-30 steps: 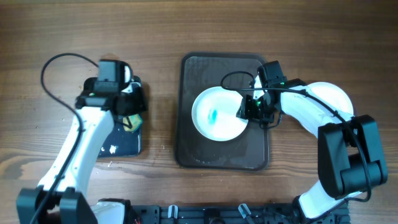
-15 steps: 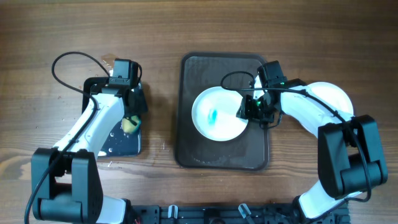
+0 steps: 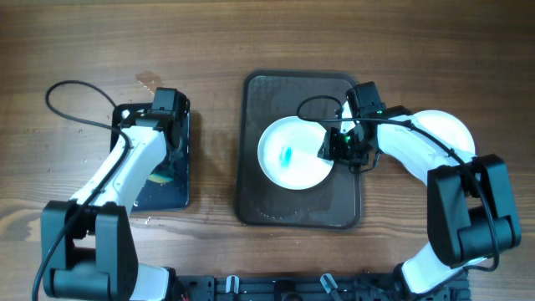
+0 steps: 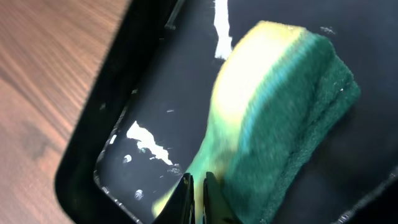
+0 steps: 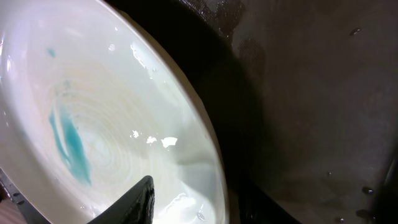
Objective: Clean dirty plates on tray and stack at the side
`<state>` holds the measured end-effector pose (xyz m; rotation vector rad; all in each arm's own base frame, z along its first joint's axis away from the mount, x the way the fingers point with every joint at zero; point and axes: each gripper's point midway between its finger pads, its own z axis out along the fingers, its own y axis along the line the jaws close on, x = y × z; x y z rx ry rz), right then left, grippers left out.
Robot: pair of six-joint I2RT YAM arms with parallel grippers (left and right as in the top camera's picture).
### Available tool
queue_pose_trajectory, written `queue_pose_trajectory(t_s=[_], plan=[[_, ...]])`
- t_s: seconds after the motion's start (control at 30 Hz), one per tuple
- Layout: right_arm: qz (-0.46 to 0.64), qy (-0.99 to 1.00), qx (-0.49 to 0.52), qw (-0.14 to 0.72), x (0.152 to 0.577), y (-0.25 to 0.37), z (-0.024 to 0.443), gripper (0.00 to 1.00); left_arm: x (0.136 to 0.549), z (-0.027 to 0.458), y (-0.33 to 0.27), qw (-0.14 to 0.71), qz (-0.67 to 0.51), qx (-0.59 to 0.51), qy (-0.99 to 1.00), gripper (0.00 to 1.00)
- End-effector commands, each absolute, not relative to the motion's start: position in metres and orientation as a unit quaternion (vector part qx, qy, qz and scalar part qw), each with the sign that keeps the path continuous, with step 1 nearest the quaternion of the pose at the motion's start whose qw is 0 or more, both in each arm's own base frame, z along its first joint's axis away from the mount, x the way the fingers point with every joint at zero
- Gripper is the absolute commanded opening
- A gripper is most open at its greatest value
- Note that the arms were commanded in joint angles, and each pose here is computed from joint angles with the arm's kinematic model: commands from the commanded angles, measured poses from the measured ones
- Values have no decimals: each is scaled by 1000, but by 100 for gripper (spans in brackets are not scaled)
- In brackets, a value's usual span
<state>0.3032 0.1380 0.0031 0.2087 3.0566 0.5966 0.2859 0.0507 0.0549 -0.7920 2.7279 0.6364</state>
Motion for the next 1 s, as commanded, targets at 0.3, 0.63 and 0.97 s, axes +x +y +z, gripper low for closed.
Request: queue_pose_trajectory(t_s=[0.3,0.63,0.97], plan=[[141,987,67,-25,283,120,-28,46,293,103,27,183,101,-254,945,47],[140,989,47,-30,279,119,-28,46,287,19,64,63,50,-340,937,67],[141,988,48,-31,279,119,-28,46,296,-3,68,54,45,-299,952,4]])
